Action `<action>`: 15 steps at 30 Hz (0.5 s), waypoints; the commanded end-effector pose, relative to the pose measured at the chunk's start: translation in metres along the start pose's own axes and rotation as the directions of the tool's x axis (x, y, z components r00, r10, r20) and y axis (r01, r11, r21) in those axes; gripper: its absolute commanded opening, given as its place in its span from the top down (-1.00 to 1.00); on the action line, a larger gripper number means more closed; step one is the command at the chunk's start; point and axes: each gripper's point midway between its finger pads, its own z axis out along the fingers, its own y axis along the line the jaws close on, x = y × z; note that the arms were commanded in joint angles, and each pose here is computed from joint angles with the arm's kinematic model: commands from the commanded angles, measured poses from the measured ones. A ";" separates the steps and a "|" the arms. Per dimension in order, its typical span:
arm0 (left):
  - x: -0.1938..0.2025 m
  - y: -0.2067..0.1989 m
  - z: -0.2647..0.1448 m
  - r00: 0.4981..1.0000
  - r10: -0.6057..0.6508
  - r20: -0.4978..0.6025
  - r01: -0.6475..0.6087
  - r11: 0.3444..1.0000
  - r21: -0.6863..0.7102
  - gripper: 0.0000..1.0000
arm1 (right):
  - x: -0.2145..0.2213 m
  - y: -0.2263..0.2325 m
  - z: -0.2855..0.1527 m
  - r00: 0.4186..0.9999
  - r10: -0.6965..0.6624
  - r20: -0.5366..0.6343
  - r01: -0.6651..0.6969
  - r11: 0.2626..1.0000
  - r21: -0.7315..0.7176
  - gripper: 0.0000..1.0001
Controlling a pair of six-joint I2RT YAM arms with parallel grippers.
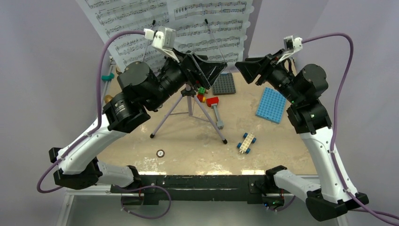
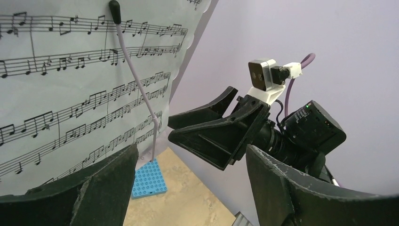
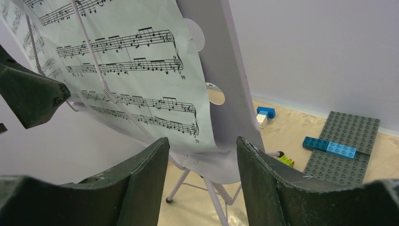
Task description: Pack up the instrument practice props
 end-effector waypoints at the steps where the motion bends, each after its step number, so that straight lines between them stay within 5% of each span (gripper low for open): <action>1: -0.026 -0.003 -0.002 0.998 -0.022 0.063 0.024 1.000 -0.017 -0.75 | -0.028 0.012 -0.002 0.994 -0.076 0.083 0.080 0.996 -0.041 -0.18; 15: -0.015 0.003 0.014 0.999 0.003 0.047 -0.001 0.999 -0.055 -0.63 | -0.021 0.015 0.014 0.991 -0.122 0.056 0.128 0.985 -0.117 0.01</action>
